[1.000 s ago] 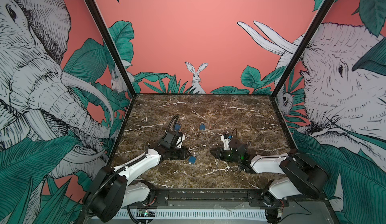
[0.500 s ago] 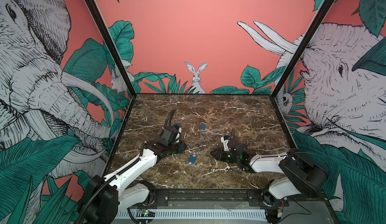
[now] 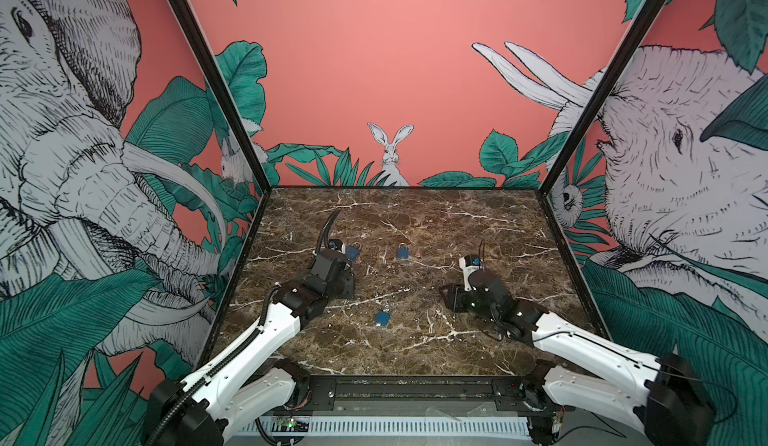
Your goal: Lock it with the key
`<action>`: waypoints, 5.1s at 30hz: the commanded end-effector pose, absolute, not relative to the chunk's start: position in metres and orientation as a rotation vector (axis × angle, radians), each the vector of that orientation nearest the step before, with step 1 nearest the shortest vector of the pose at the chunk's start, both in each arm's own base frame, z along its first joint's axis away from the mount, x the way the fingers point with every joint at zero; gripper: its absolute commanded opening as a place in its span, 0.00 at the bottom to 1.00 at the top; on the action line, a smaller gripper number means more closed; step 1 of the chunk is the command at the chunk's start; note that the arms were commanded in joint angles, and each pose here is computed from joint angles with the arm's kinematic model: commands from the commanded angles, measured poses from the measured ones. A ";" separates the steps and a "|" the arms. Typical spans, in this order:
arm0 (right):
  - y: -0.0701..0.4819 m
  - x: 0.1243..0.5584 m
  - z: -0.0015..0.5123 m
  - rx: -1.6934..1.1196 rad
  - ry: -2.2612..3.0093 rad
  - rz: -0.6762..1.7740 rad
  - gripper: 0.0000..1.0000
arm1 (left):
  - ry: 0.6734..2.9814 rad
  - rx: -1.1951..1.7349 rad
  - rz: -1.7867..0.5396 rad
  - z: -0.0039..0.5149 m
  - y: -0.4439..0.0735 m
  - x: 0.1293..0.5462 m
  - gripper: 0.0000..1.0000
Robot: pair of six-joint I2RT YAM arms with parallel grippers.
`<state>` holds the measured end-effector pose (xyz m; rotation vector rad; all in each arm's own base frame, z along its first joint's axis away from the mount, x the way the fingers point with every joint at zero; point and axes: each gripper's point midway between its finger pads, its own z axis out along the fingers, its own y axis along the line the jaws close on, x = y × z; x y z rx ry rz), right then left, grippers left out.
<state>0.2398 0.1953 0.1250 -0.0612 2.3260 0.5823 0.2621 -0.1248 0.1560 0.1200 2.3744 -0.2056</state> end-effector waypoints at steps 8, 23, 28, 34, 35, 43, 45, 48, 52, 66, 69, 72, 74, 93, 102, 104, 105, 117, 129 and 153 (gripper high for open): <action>0.076 0.237 0.165 0.102 2.157 -0.045 0.99 | 2.120 0.052 0.164 0.205 -0.072 0.284 0.41; 0.017 0.256 0.160 0.112 2.265 -0.406 0.99 | 1.888 -0.108 0.531 0.219 -0.022 0.293 0.99; 0.004 0.268 0.143 0.177 2.321 -0.379 0.99 | 1.874 -0.063 0.571 0.205 -0.024 0.303 0.99; -0.010 0.275 0.140 0.226 2.291 -0.381 0.99 | 1.884 -0.079 0.570 0.187 -0.012 0.312 0.99; -0.010 0.276 0.139 0.231 2.290 -0.365 0.99 | 1.896 -0.083 0.548 0.183 -0.011 0.313 0.99; -0.012 0.286 0.129 0.261 2.335 -0.355 0.99 | 1.889 -0.119 0.572 0.174 0.001 0.318 0.99; -0.012 0.289 0.128 0.262 2.338 -0.351 0.99 | 1.897 -0.114 0.573 0.172 0.001 0.319 0.99; -0.009 0.291 0.126 0.255 2.356 -0.336 0.99 | 1.903 -0.105 0.564 0.173 0.000 0.319 0.99; -0.005 0.291 0.121 0.256 2.399 -0.312 0.99 | 1.891 -0.117 0.540 0.176 0.000 0.317 0.99; 0.003 0.290 0.111 0.219 2.433 -0.259 0.99 | 1.898 -0.103 0.527 0.178 -0.003 0.318 0.99; 0.008 0.288 0.104 0.218 2.460 -0.216 0.99 | 1.898 -0.107 0.521 0.178 -0.003 0.318 0.99; 0.017 0.287 0.096 0.220 2.486 -0.151 0.95 | 1.902 -0.103 0.515 0.177 -0.005 0.319 0.99; 0.024 0.286 0.090 0.231 2.507 -0.097 0.90 | 1.904 -0.106 0.510 0.178 -0.005 0.319 0.99; 0.051 0.270 0.047 0.338 2.713 0.091 0.59 | 1.893 -0.131 0.443 0.184 -0.008 0.316 0.99; 0.060 0.274 0.034 0.321 2.772 0.123 0.59 | 1.895 -0.149 0.408 0.183 -0.010 0.315 0.99; 0.061 0.276 0.031 0.321 2.782 0.128 0.59 | 1.898 -0.154 0.399 0.182 -0.010 0.315 0.99; 0.063 0.278 0.030 0.320 2.784 0.134 0.59 | 1.898 -0.154 0.393 0.182 -0.011 0.315 0.99; 0.067 0.292 0.024 0.313 2.792 0.129 0.57 | 1.903 -0.166 0.334 0.182 -0.014 0.311 0.99; 0.070 0.294 0.017 0.284 2.824 0.111 0.42 | 1.906 -0.168 0.307 0.184 -0.016 0.308 0.99; 0.156 0.287 0.107 -0.271 2.596 0.453 0.05 | 2.079 -0.065 0.080 0.206 -0.051 0.302 0.99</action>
